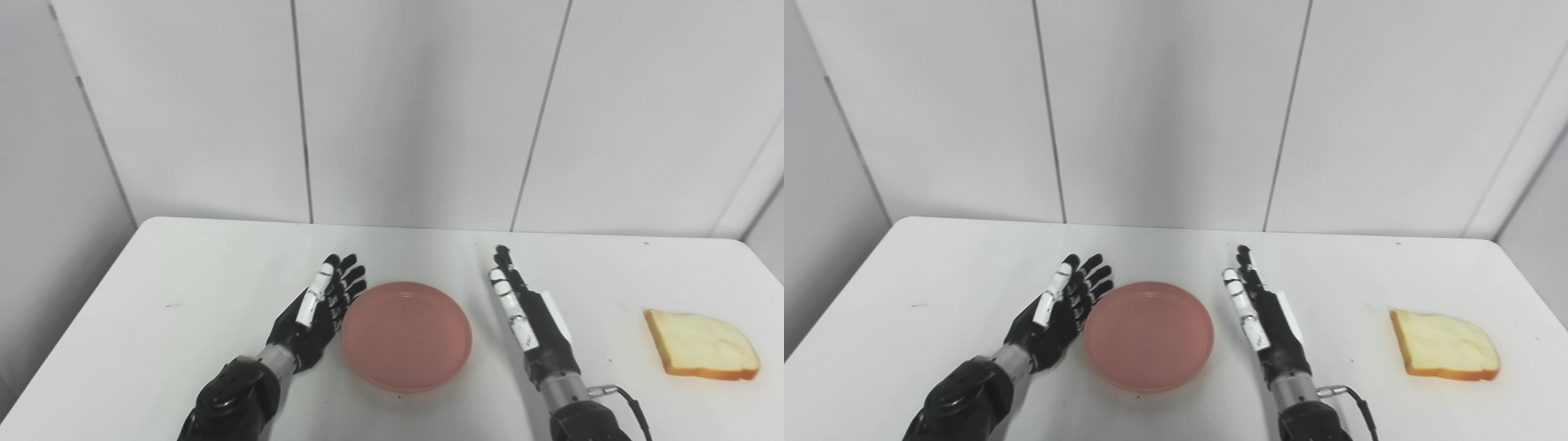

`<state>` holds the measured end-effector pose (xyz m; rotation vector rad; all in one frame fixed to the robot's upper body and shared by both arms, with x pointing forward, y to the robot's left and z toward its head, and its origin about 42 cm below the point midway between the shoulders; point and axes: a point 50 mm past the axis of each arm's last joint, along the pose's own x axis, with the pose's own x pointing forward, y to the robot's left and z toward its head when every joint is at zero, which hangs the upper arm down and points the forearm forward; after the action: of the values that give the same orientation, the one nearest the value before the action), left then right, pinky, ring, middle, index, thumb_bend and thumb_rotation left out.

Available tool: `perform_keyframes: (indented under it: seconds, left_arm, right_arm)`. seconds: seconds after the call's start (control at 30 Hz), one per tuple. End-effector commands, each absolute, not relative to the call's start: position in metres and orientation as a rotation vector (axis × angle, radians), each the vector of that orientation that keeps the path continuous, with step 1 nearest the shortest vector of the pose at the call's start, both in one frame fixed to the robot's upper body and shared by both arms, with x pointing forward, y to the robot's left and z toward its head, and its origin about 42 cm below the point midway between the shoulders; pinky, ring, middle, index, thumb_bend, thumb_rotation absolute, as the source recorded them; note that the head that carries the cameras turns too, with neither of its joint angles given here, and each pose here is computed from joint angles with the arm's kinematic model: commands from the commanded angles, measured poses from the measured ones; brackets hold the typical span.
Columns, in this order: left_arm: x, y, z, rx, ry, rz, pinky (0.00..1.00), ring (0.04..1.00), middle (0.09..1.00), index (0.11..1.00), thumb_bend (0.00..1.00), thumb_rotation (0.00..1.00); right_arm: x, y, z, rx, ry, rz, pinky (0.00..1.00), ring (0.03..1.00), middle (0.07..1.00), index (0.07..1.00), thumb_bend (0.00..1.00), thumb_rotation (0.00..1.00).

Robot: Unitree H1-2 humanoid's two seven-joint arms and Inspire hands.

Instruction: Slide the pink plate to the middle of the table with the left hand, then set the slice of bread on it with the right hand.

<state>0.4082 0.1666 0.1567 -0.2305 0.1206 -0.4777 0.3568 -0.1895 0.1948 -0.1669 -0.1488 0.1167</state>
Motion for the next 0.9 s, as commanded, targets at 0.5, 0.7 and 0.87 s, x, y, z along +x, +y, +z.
perform_keyframes:
  seconds: [0.5, 0.7, 0.87]
  left_arm:
    - [0.401, 0.163, 0.185, -0.266, 0.033, -0.462, 1.00, 1.000, 1.000, 1.000, 0.51, 1.00]
    - [0.396, 0.168, 0.195, -0.236, -0.043, -0.374, 1.00, 1.000, 1.000, 1.000, 0.54, 1.00]
    - [0.395, 0.170, 0.200, -0.222, -0.080, -0.340, 1.00, 1.000, 1.000, 0.998, 0.56, 1.00]
  right_arm:
    - [0.362, -0.181, 0.209, -0.164, -0.215, 0.083, 0.98, 0.996, 1.000, 1.000, 0.25, 1.00]
    - [0.365, -0.188, 0.215, -0.169, -0.233, 0.054, 0.98, 1.000, 1.000, 1.000, 0.23, 1.00]
    - [0.366, -0.192, 0.218, -0.162, -0.241, 0.041, 0.99, 1.000, 1.000, 1.000, 0.23, 1.00]
